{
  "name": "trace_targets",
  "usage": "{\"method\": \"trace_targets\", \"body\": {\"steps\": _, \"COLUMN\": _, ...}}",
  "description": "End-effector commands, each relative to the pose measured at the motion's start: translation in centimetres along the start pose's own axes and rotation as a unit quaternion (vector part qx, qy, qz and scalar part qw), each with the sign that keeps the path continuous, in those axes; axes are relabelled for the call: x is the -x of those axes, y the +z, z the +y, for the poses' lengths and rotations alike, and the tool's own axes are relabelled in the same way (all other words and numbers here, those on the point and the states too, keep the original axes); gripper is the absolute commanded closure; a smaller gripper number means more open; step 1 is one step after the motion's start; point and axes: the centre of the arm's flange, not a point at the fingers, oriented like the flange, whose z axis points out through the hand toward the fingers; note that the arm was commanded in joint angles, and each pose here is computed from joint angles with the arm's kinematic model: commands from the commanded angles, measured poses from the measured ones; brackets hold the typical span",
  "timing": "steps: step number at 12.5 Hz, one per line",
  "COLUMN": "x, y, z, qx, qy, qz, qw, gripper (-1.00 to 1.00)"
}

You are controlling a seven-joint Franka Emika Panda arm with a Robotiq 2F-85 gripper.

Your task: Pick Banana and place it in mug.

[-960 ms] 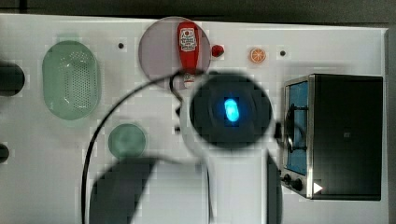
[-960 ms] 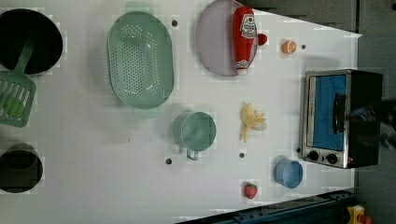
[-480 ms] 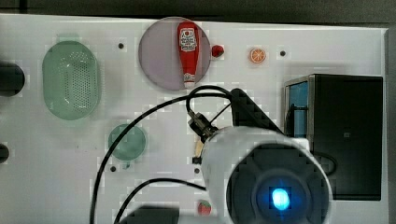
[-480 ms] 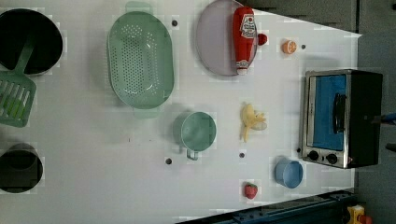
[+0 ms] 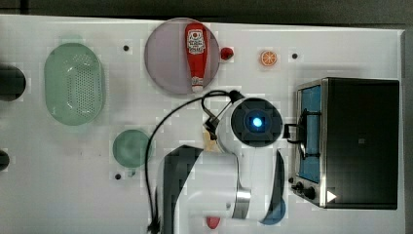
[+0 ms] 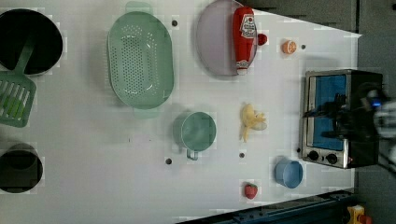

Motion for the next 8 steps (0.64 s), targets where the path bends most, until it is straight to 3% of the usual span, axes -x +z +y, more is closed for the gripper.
{"method": "trace_targets", "body": {"steps": 1, "x": 0.3, "y": 3.5, "z": -0.3, "qx": -0.007, "qy": -0.144, "qz": 0.029, "qw": 0.989, "gripper": -1.00}}
{"method": "trace_targets", "body": {"steps": 6, "x": -0.6, "y": 13.0, "z": -0.8, "qx": 0.003, "qy": -0.300, "qz": 0.024, "qw": 0.953, "gripper": -1.00}}
{"method": "trace_targets", "body": {"steps": 8, "x": -1.1, "y": 16.1, "z": -1.1, "qx": 0.004, "qy": -0.310, "qz": 0.030, "qw": 0.950, "gripper": -1.00}}
